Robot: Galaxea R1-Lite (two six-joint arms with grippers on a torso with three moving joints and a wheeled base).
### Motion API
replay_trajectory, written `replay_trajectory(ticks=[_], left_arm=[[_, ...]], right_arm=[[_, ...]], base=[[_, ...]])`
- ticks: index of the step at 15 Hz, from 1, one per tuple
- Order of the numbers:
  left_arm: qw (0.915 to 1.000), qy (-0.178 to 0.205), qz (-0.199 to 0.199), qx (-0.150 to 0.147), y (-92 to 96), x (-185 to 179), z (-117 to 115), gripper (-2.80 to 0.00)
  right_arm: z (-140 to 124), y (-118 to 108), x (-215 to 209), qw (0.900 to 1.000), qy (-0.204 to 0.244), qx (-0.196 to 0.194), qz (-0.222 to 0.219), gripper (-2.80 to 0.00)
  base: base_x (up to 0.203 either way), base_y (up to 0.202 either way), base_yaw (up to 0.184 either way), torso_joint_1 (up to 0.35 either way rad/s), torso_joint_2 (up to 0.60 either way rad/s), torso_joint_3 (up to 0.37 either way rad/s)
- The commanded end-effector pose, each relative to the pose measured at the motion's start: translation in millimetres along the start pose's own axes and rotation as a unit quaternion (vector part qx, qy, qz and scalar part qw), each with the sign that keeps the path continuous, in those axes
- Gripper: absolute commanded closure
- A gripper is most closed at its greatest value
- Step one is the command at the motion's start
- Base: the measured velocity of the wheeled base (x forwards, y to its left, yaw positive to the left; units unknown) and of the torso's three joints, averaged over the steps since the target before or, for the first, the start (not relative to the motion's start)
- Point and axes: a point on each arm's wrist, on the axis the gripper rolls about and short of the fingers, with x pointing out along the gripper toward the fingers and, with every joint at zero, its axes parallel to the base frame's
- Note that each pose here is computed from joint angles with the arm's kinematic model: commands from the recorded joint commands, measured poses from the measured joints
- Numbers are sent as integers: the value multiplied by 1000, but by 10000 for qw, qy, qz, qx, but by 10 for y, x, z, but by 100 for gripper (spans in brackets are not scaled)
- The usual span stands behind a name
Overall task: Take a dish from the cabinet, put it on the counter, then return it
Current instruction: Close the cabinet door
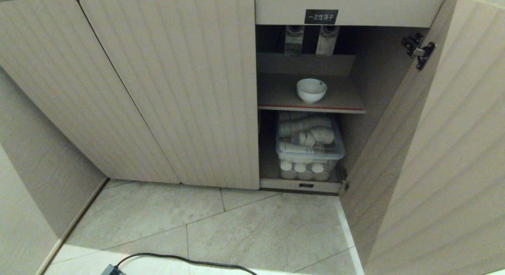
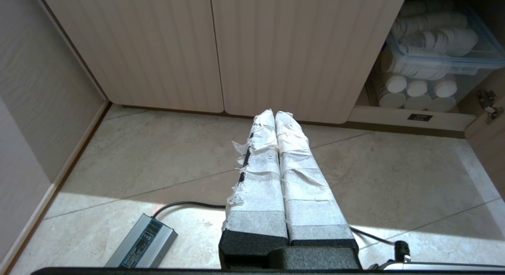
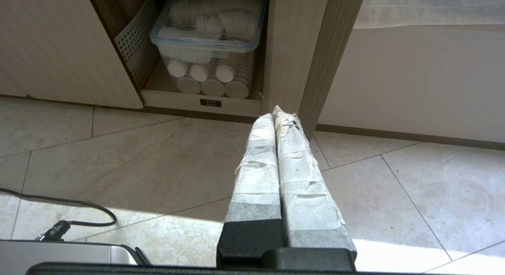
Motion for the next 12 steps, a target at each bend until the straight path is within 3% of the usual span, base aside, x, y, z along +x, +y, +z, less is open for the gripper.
replay_trajectory(ticks=[1, 8, 12], left_arm=[[10000, -12, 4, -3, 0, -1, 4, 0], [10000, -8, 4, -4, 0, -1, 2, 0], [10000, -4, 4, -4, 0, 0, 0, 0]], right_arm=[[0, 0, 1, 10000, 9, -10, 7, 0], [2, -1, 1, 9998, -1, 213, -23, 0], [71, -3, -1, 9994, -338, 113, -54, 0]], base=[[0, 0, 0, 0, 0, 0], [0, 0, 0, 0, 0, 0], [0, 0, 0, 0, 0, 0]])
